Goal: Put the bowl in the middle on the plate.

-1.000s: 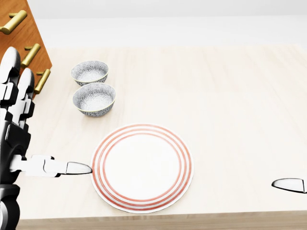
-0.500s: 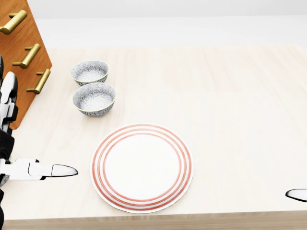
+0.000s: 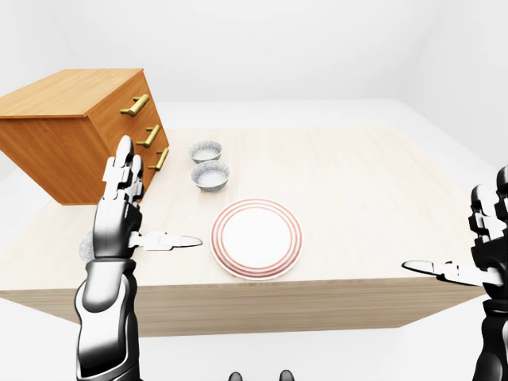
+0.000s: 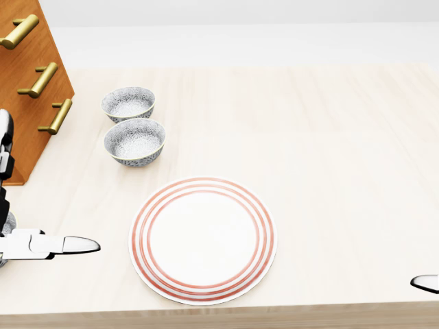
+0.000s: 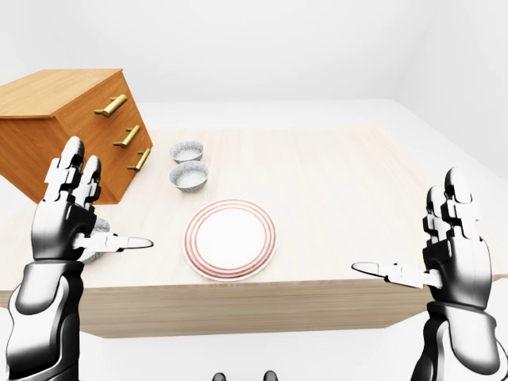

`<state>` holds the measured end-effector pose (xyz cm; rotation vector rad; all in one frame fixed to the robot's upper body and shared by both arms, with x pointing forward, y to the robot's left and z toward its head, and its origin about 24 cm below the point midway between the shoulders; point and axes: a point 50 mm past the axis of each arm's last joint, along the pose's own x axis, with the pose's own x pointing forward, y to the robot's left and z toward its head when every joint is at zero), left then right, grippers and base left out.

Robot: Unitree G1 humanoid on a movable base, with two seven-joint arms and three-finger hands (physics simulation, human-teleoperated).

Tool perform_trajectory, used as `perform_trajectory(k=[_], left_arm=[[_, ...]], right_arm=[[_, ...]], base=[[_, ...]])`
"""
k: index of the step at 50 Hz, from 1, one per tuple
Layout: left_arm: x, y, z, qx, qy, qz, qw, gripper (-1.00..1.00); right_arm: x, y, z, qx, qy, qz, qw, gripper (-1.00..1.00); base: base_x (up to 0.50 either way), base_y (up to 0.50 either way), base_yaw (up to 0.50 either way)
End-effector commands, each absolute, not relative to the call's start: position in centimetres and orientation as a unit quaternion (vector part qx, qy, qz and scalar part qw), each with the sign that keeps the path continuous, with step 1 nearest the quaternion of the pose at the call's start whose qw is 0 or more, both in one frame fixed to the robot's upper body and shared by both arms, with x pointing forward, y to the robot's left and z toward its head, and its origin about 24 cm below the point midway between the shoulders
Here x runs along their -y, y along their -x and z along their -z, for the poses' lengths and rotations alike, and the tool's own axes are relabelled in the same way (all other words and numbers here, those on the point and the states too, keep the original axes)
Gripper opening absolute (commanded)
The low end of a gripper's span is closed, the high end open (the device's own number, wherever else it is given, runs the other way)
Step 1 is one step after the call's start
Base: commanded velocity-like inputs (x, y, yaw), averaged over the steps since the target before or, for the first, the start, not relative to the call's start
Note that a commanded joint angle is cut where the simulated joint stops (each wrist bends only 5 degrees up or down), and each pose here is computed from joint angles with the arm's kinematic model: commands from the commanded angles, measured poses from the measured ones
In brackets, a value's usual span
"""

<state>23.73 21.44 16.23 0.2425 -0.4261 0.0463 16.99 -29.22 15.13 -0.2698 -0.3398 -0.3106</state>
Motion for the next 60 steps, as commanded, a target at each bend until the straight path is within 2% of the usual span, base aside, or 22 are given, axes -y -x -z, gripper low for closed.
perform_trajectory(k=[1,14,19,36,47,60], left_arm=[[-21.6,-23.7,-16.2,0.210,-0.120,-0.024,0.970,1.00],[-21.6,-23.9,-16.1,0.208,-0.119,-0.024,0.971,1.00],[-21.3,-23.8,-18.0,0.247,-0.128,-0.018,0.960,1.00],[-21.2,-24.5,-16.3,0.211,-0.122,-0.018,0.970,1.00],[-21.1,-24.3,-16.9,0.223,-0.123,-0.015,0.967,1.00],[-21.0,-24.2,-16.7,0.221,-0.123,-0.014,0.967,1.00]], right_arm=[[29.3,-17.0,-15.0,0.166,0.133,0.155,0.965,1.00],[29.5,-17.0,-14.1,0.142,0.132,0.155,0.969,1.00],[29.5,-17.3,-13.2,0.123,0.126,0.152,0.973,1.00],[29.4,-17.5,-12.6,0.108,0.124,0.145,0.976,1.00],[29.2,-17.1,-13.1,0.122,0.121,0.126,0.977,1.00],[29.2,-17.2,-12.7,0.112,0.119,0.121,0.979,1.00]], base=[[0.00,0.00,0.00],[0.00,0.00,0.00],[0.00,0.00,0.00],[0.00,0.00,0.00],[0.00,0.00,0.00],[0.30,0.00,0.00]])
